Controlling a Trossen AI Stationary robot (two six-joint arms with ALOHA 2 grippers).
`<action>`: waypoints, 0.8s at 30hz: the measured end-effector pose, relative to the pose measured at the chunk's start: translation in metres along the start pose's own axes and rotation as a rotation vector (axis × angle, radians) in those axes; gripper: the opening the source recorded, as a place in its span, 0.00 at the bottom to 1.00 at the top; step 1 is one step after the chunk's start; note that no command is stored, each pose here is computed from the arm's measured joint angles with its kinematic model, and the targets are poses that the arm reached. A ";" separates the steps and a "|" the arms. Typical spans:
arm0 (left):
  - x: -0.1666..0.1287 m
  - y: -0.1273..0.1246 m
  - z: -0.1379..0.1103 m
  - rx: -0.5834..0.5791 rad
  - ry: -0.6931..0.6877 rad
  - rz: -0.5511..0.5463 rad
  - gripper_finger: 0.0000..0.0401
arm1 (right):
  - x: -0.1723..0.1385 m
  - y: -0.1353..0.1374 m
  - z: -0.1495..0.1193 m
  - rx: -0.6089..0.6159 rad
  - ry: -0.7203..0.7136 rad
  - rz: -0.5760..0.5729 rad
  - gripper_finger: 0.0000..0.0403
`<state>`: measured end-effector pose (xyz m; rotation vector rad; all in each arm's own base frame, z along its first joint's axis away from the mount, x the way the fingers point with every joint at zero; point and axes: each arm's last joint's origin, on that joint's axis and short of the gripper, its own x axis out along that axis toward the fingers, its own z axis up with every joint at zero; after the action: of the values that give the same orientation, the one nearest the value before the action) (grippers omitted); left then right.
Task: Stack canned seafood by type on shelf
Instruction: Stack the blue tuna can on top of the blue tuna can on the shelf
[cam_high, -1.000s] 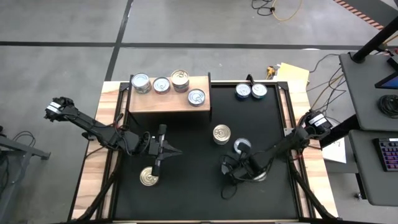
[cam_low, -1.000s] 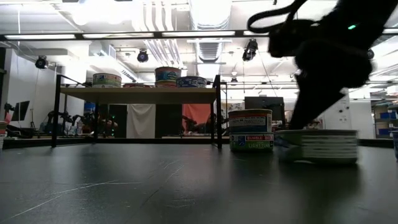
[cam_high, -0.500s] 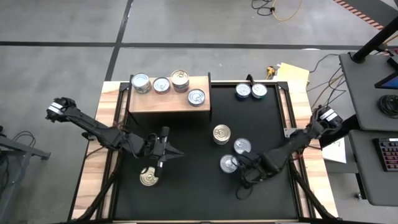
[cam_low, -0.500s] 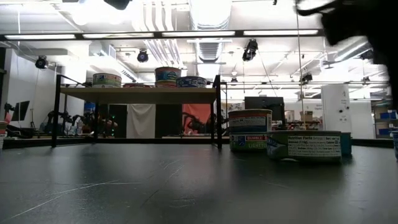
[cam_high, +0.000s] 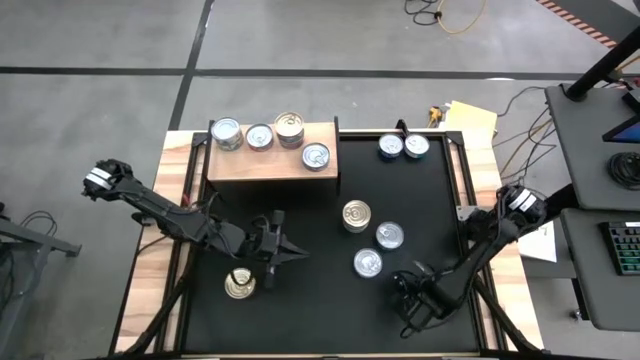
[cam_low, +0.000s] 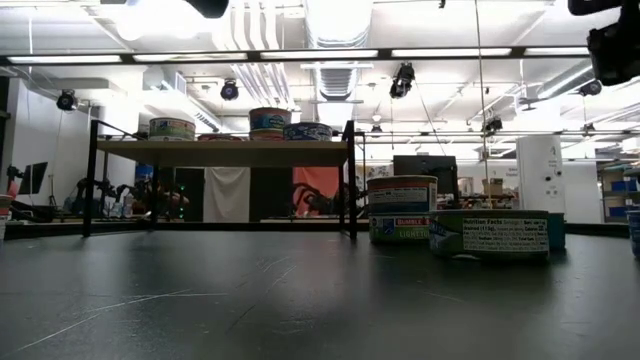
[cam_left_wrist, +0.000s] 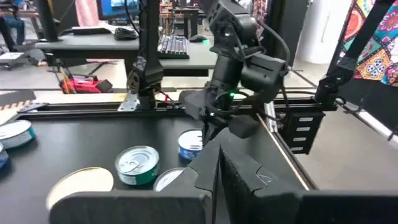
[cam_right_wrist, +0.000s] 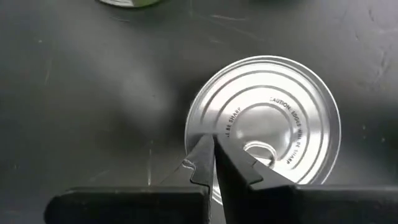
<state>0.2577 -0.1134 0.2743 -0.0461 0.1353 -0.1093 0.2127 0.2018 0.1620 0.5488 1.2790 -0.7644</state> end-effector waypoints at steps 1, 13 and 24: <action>0.002 -0.003 0.000 -0.006 0.003 -0.006 0.00 | 0.003 0.002 -0.001 -0.015 -0.005 0.002 0.02; 0.025 -0.037 -0.014 0.015 0.072 -0.081 0.00 | 0.006 0.047 0.001 -0.122 -0.216 0.392 0.02; 0.053 -0.058 -0.036 -0.043 0.143 -0.074 0.00 | -0.029 0.024 0.000 -0.142 -0.104 0.262 0.02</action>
<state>0.2994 -0.1780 0.2351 -0.0861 0.2788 -0.1835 0.2284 0.2226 0.1889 0.5416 1.1281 -0.4747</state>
